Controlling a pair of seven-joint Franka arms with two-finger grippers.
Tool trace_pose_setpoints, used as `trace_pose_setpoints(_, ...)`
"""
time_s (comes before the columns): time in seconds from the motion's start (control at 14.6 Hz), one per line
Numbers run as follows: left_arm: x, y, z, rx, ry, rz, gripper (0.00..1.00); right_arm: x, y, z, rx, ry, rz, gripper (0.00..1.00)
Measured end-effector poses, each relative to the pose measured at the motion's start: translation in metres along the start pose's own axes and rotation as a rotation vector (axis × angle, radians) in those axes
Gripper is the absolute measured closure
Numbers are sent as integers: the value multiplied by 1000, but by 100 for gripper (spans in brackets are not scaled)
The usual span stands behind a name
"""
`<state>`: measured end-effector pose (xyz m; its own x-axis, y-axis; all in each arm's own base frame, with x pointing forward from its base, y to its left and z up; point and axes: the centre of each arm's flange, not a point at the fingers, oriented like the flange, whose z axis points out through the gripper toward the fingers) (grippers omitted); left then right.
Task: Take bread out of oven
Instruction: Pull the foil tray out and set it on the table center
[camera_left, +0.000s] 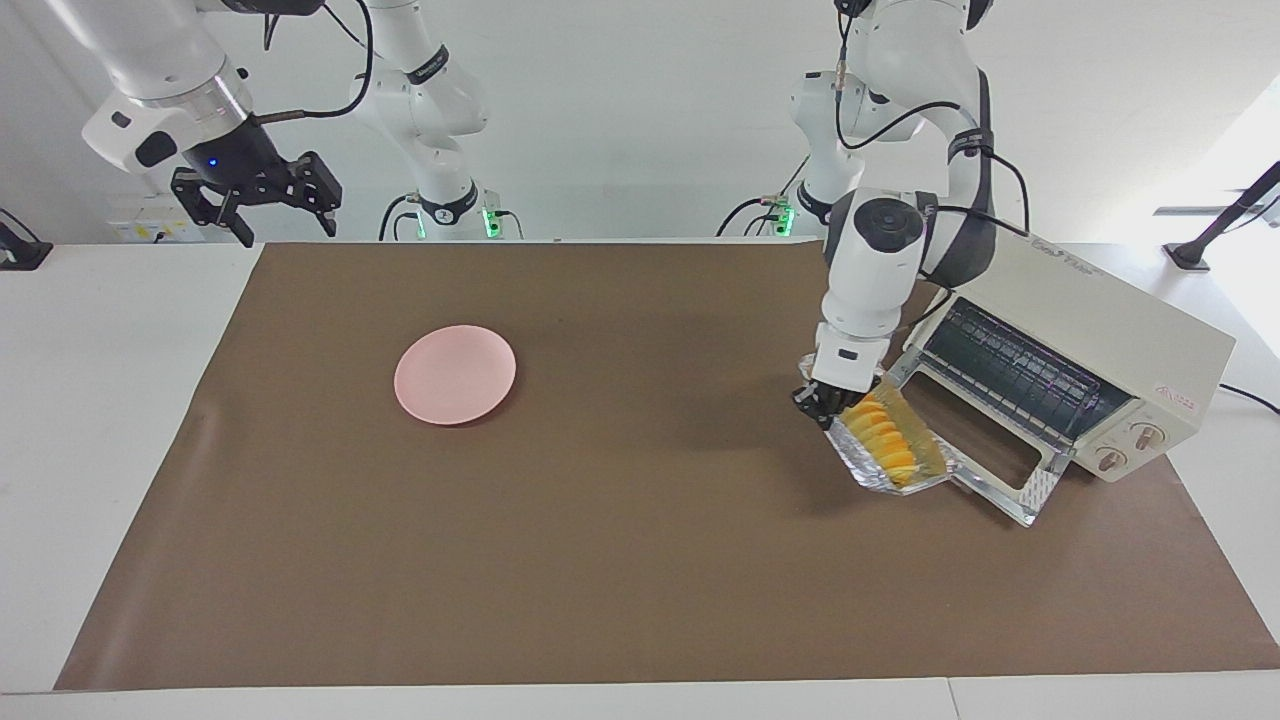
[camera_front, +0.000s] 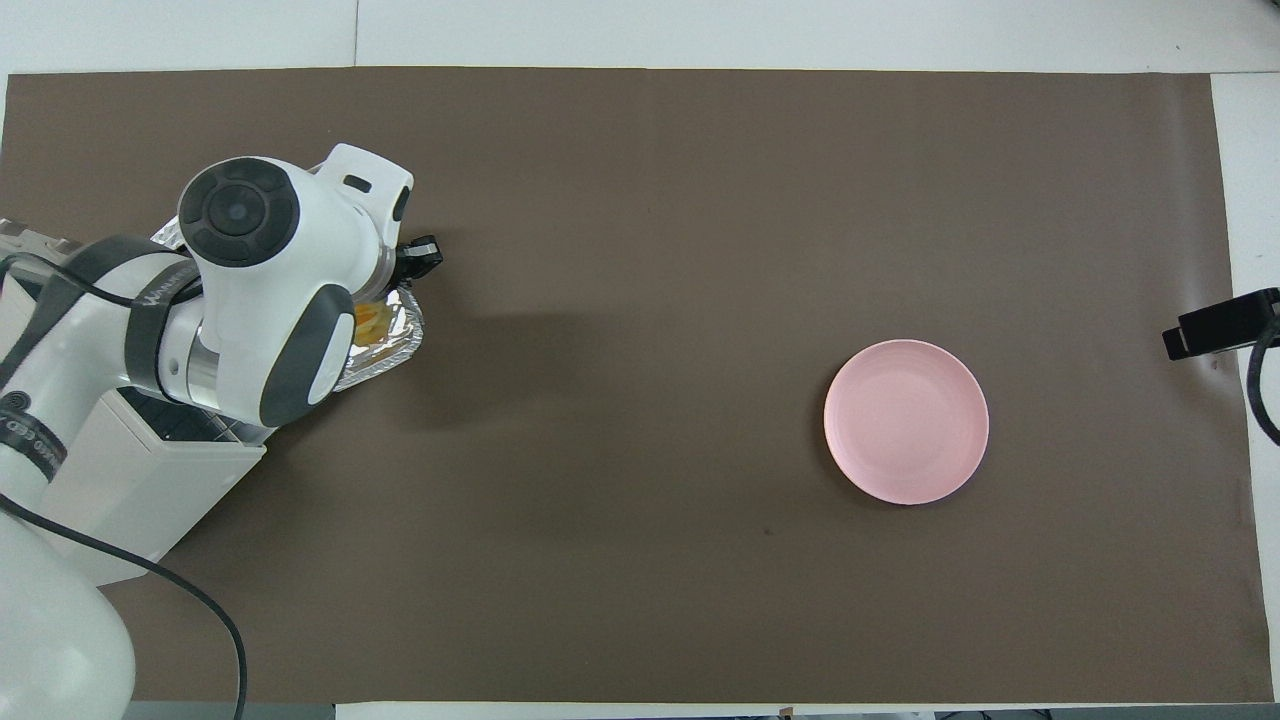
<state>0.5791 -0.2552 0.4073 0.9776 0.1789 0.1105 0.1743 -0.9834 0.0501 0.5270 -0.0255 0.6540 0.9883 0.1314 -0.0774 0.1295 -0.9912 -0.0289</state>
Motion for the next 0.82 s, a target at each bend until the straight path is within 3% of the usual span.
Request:
trace_pose_setpoints(0.27, -64, 104, -6, -87, -61, 235, 98, 0, 0, 0, 0, 0, 1, 0)
trace_pose_setpoints(0.48, -101, 163, 26, -91, -101, 328, 98, -2, 10, 0, 1, 1, 19, 0)
trace_pose_setpoints(0.82, -117, 188, 65, -89, -126, 348, 98, -5, 16, 0, 4, -9, 32, 0)
